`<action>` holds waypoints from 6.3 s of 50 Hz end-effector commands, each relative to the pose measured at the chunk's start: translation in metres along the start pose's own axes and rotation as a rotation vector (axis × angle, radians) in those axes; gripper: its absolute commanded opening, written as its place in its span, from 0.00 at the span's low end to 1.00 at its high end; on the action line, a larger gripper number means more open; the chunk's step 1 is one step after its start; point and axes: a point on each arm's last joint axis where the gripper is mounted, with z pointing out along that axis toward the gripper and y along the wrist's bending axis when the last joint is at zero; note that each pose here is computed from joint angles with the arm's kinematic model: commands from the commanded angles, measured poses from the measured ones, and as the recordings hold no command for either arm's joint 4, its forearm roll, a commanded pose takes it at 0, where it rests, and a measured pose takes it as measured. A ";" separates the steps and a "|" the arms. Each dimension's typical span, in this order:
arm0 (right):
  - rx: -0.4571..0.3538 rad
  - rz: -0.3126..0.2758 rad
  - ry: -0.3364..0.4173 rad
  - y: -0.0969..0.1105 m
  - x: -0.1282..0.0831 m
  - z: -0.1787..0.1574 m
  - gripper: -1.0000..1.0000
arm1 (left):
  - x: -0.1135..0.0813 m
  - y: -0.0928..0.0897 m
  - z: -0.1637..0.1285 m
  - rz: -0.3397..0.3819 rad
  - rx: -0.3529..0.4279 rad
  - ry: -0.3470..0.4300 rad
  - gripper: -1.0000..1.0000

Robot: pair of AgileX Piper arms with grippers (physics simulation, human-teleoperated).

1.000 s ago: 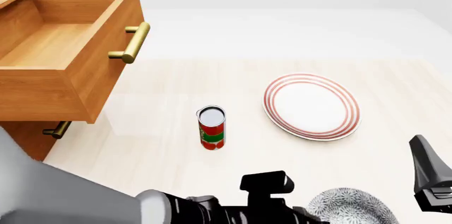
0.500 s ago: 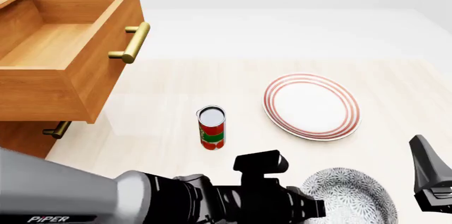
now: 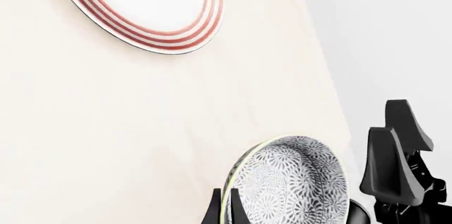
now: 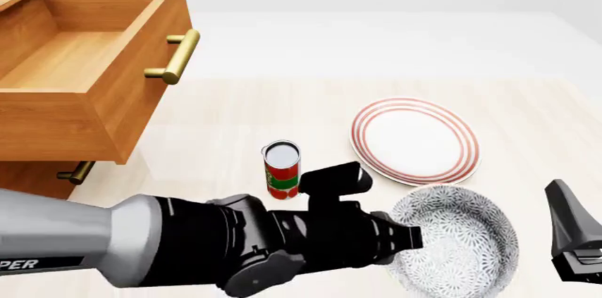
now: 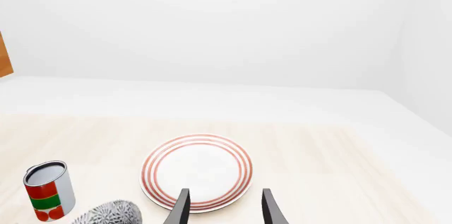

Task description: Put the bowl in the top drawer of the cabinet.

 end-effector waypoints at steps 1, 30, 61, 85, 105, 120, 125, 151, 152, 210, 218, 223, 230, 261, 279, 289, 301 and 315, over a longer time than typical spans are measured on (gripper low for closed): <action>0.000 0.000 0.000 0.000 0.000 0.000 1.00 | -0.016 -0.007 -0.013 -0.003 0.011 -0.037 0.00; 0.000 0.000 0.000 0.000 0.000 0.000 1.00 | -0.061 -0.014 -0.052 -0.007 0.005 -0.139 0.00; 0.000 0.000 0.000 0.000 0.000 0.000 1.00 | -0.099 -0.022 -0.094 0.025 -0.020 -0.223 0.00; 0.000 0.000 0.000 0.000 0.000 0.000 1.00 | -0.122 -0.027 -0.128 0.041 -0.034 -0.287 0.00; 0.000 0.000 0.000 0.000 0.000 0.000 1.00 | -0.134 -0.022 -0.163 0.029 -0.052 -0.357 0.00; 0.000 0.000 0.000 0.000 0.000 0.000 1.00 | -0.143 -0.019 -0.186 0.024 -0.075 -0.409 0.00; 0.000 0.000 0.000 0.000 0.000 0.000 1.00 | -0.145 -0.018 -0.193 0.023 -0.081 -0.422 0.00; 0.000 0.000 0.000 0.000 0.000 0.000 1.00 | -0.164 -0.013 -0.229 0.014 -0.162 -0.483 0.00; 0.000 0.000 0.000 0.000 0.000 0.000 1.00 | -0.166 -0.013 -0.232 0.013 -0.170 -0.488 0.00; 0.000 0.000 0.000 0.000 0.000 0.000 1.00 | -0.194 -0.001 -0.318 -0.069 -0.364 -0.655 0.00; 0.000 0.000 0.000 0.000 0.000 0.000 1.00 | -0.190 0.000 -0.332 -0.101 -0.381 -0.691 0.00; 0.000 0.000 0.000 0.000 0.000 0.000 1.00 | -0.189 0.001 -0.339 -0.115 -0.393 -0.710 0.00; 0.000 0.000 0.000 0.000 0.000 0.000 1.00 | -0.186 0.005 -0.350 -0.143 -0.416 -0.744 0.00; 0.000 0.000 0.000 0.000 0.000 0.000 1.00 | -0.187 0.032 -0.374 -0.245 -0.555 -0.833 0.00; 0.000 0.000 0.000 0.000 0.000 0.000 1.00 | -0.199 0.046 -0.379 -0.265 -0.622 -0.844 0.00; 0.000 0.000 0.000 0.000 0.000 0.000 1.00 | -0.206 0.058 -0.374 -0.270 -0.651 -0.825 0.00; 0.000 0.000 0.000 0.000 0.000 0.000 1.00 | -0.213 0.068 -0.372 -0.279 -0.673 -0.824 0.00; 0.000 0.000 0.000 0.000 0.000 0.000 1.00 | -0.216 0.075 -0.374 -0.288 -0.698 -0.824 0.00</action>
